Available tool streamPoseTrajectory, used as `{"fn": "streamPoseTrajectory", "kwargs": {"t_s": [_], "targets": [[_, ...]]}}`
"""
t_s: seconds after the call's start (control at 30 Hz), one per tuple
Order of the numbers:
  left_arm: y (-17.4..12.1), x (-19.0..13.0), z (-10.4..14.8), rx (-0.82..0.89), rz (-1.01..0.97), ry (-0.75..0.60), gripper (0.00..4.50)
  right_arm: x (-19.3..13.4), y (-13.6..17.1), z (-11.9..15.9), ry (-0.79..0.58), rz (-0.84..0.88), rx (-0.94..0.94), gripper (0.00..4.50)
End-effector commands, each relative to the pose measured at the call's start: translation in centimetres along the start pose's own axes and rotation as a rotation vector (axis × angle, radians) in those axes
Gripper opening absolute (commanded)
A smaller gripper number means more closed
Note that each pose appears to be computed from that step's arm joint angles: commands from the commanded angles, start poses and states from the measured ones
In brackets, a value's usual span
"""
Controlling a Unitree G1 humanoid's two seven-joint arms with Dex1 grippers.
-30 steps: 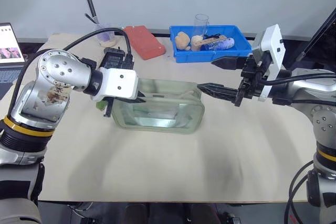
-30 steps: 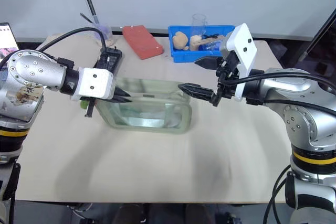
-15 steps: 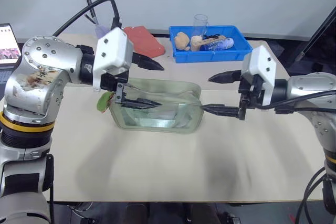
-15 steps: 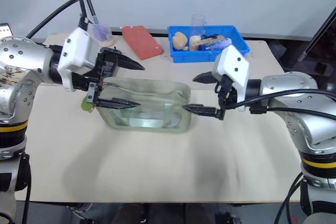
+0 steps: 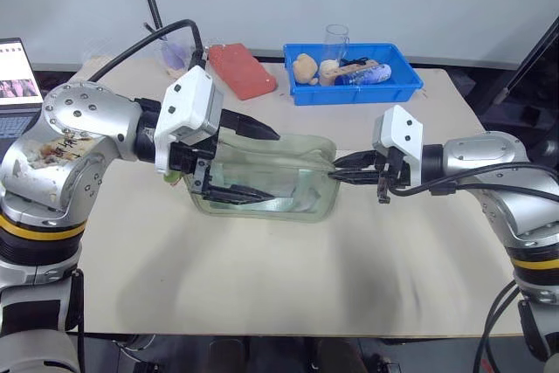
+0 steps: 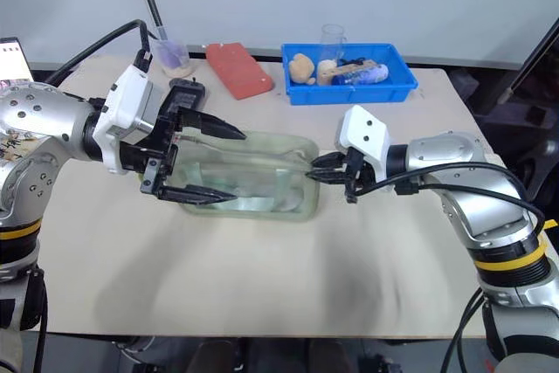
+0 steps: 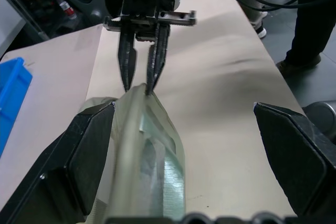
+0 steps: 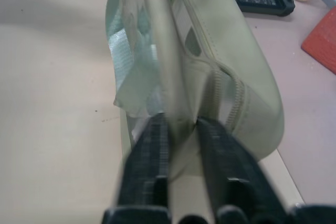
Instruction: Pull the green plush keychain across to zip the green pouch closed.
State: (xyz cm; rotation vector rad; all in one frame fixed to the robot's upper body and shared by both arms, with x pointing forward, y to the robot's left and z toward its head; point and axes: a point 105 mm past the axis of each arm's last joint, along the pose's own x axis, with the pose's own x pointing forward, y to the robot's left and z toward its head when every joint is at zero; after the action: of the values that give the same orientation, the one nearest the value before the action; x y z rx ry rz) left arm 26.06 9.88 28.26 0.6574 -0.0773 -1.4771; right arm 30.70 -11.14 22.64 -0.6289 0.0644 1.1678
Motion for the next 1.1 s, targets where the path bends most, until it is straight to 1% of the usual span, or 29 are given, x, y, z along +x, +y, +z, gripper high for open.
{"fn": "streamPoseTrajectory", "kwargs": {"t_s": [0.03,0.13,0.2,0.27,0.33,0.43,0.53,0.67,0.77,0.83,0.9,0.93,1.1], "targets": [[1.2,-1.8,1.0,-0.002,0.124,-0.008,4.5,-0.2,0.1,1.0,-0.032,0.01,-0.033,0.03],[3.3,-4.5,0.5,-0.069,0.305,-0.015,4.5,-0.3,0.1,1.1,-0.04,0.015,-0.027,0.03],[4.7,-7.4,-0.9,-0.121,0.461,0.016,4.5,-0.2,0.2,1.3,-0.047,0.013,-0.025,0.03],[4.7,-10.2,-3.3,-0.179,0.573,0.09,4.5,-0.1,0.2,1.3,-0.05,0.008,-0.025,0.03],[3.2,-11.6,-5.4,-0.23,0.603,0.16,4.5,0.0,0.2,1.2,-0.053,0.006,-0.019,0.03],[0.9,-11.8,-7.0,-0.297,0.607,0.192,4.5,0.1,0.1,1.1,-0.055,0.007,-0.015,0.03],[-0.4,-11.4,-8.0,-0.324,0.619,0.212,4.5,0.3,0.0,1.0,-0.056,0.007,-0.012,0.03],[-1.4,-10.8,-9.8,-0.318,0.642,0.274,4.5,0.4,0.0,1.0,-0.063,0.007,-0.011,0.03],[-1.3,-10.7,-10.8,-0.31,0.673,0.288,4.5,0.4,0.0,0.9,-0.063,0.01,-0.014,0.03],[-1.2,-10.9,-10.9,-0.297,0.681,0.299,3.94,0.5,-0.1,0.8,-0.062,0.01,-0.016,0.0],[-1.0,-11.3,-11.0,-0.296,0.69,0.314,3.25,0.5,-0.1,0.8,-0.062,0.009,-0.016,0.0],[-1.0,-11.4,-10.9,-0.299,0.692,0.308,2.69,0.5,-0.1,0.8,-0.062,0.008,-0.016,0.0],[-0.5,-11.6,-10.6,-0.289,0.69,0.305,0.24,0.6,-0.2,0.8,-0.065,0.0,-0.015,0.0]]}}
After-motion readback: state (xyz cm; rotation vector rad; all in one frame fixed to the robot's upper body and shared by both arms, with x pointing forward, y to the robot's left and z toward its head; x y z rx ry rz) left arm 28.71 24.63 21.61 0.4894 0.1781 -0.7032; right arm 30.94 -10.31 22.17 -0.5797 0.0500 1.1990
